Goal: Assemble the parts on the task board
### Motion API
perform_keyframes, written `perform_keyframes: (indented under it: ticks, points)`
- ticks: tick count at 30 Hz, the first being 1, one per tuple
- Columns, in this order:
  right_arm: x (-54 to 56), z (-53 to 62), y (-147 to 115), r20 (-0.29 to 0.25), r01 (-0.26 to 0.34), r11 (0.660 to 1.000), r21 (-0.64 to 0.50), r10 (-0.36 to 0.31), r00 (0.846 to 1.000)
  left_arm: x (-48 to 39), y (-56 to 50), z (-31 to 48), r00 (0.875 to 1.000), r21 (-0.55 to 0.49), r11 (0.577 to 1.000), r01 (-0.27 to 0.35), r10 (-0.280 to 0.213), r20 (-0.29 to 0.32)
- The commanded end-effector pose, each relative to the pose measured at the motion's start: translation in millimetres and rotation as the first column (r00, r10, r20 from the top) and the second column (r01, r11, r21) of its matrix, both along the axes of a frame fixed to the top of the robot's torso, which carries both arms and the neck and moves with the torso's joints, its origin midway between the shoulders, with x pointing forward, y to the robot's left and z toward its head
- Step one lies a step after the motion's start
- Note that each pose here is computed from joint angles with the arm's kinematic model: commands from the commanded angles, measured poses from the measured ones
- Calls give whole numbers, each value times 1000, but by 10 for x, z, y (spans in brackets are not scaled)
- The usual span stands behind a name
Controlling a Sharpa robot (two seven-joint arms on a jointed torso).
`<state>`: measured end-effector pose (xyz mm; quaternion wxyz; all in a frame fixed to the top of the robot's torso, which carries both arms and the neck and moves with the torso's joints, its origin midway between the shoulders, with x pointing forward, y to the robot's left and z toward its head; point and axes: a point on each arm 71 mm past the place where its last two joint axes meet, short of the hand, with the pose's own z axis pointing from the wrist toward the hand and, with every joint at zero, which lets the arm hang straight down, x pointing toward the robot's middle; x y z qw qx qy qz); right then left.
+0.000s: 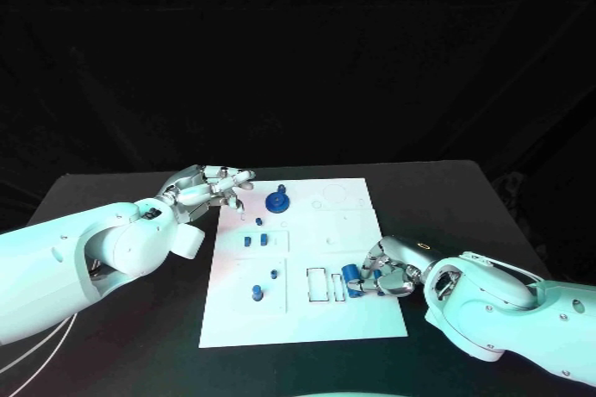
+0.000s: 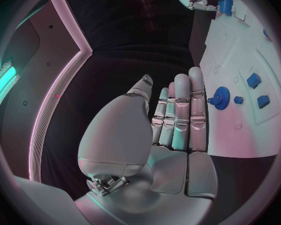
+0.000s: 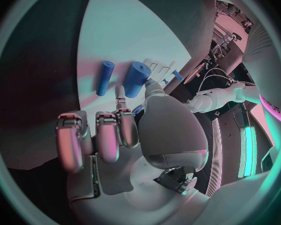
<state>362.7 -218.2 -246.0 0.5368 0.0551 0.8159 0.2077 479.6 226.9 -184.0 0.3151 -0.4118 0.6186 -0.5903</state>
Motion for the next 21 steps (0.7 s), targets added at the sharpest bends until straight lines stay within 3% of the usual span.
perform_keyframes:
  ticks: [1,11,21]
  points:
    - [-5,-59,8,-19,-15,999,-52,14,1000,-10,-22,10,1000,-2,1000,26,-26,9]
    - [-49,-196,92,-44,-44,995,-93,40,998,-16,-19,9,1000,0,1000,30,-30,6]
    - [-60,-191,80,-15,-22,996,-88,21,1000,-18,-14,8,999,1,999,32,-32,2]
